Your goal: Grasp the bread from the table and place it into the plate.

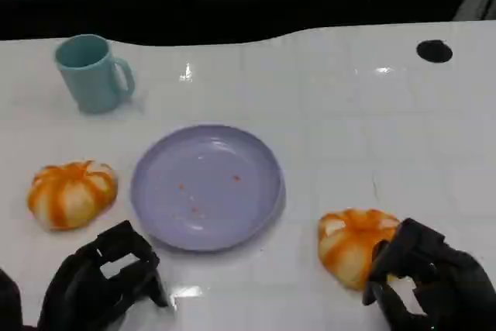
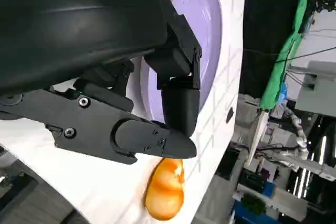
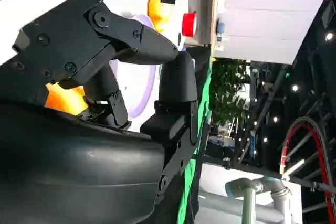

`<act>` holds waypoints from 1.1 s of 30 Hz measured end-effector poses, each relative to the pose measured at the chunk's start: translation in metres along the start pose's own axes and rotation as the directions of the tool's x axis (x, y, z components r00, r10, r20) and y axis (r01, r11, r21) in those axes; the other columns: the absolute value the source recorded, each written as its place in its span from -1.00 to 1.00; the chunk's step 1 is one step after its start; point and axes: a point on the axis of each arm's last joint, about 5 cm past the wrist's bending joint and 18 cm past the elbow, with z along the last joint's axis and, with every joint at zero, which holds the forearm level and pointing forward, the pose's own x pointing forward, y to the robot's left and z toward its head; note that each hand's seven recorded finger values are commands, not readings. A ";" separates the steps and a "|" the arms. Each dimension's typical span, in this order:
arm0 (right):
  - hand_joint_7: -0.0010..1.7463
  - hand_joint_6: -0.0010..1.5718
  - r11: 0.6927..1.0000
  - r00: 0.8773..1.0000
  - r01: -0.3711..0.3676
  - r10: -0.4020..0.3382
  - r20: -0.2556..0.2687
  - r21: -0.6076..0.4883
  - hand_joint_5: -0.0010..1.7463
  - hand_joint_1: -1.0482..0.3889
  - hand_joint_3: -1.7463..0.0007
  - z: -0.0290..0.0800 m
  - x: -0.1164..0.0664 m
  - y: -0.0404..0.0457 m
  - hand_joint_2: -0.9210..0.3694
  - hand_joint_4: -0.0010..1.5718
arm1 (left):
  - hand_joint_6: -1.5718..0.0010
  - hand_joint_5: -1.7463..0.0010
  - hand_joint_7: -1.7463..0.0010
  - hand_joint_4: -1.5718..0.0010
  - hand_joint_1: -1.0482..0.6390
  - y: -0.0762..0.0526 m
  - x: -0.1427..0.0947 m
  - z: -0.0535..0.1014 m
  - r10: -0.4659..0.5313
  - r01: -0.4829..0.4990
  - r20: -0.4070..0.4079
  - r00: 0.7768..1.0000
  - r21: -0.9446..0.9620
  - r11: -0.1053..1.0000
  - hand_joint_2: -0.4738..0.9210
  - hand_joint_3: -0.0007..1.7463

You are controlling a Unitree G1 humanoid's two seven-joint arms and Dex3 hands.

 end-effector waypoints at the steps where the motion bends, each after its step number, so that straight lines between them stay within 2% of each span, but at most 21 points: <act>1: 0.75 -0.19 1.000 1.000 0.001 -0.001 0.000 0.000 1.00 -0.02 -0.20 0.000 0.000 0.0000 -0.35 -0.09 | 0.11 -0.94 -0.62 0.02 -0.35 0.000 0.000 0.000 0.000 0.000 0.000 1.000 0.000 1.000 1.00 -0.80; 21: 0.74 -0.20 1.000 1.000 -0.006 0.006 0.002 0.006 1.00 -0.05 -0.21 -0.001 0.002 -0.0004 -0.36 -0.09 | 0.12 -0.94 -0.63 0.02 -0.36 0.001 0.002 0.000 0.001 -0.001 -0.001 1.000 0.000 1.000 1.00 -0.79; 24: 0.61 -0.17 1.000 1.000 -0.008 0.008 0.015 0.000 0.99 -0.05 -0.07 -0.001 0.002 -0.0006 -0.45 -0.13 | 0.11 -0.94 -0.63 0.02 -0.36 0.001 0.003 0.000 0.001 -0.001 0.000 1.000 0.001 1.000 1.00 -0.80; 27: 0.48 -0.14 1.000 0.999 -0.015 0.015 0.040 -0.012 0.88 -0.09 0.13 0.000 0.004 -0.0009 -0.56 -0.14 | 0.11 -0.94 -0.63 0.02 -0.36 0.001 0.003 0.000 0.001 -0.001 0.000 1.000 0.001 1.000 1.00 -0.80; 30: 0.34 -0.18 0.999 0.998 -0.019 0.021 0.061 -0.028 0.69 -0.13 0.42 0.002 0.005 -0.0015 -0.77 -0.18 | 0.10 -0.94 -0.63 0.01 -0.36 0.001 0.003 0.000 0.001 -0.001 0.000 1.000 0.001 1.000 1.00 -0.80; 31: 0.26 -0.21 0.999 0.997 -0.022 0.025 0.069 -0.037 0.58 -0.16 0.59 0.002 0.005 -0.0019 -0.90 -0.20 | 0.10 -0.94 -0.63 0.01 -0.36 0.001 0.003 0.000 0.002 -0.002 0.000 1.000 0.002 1.000 1.00 -0.80; 33: 0.21 -0.23 0.998 0.995 -0.028 0.033 0.091 -0.062 0.52 -0.18 0.69 0.004 0.006 -0.0035 -0.97 -0.21 | 0.10 -0.94 -0.63 0.01 -0.36 0.001 0.003 0.000 0.003 -0.003 -0.001 1.000 0.001 1.000 1.00 -0.80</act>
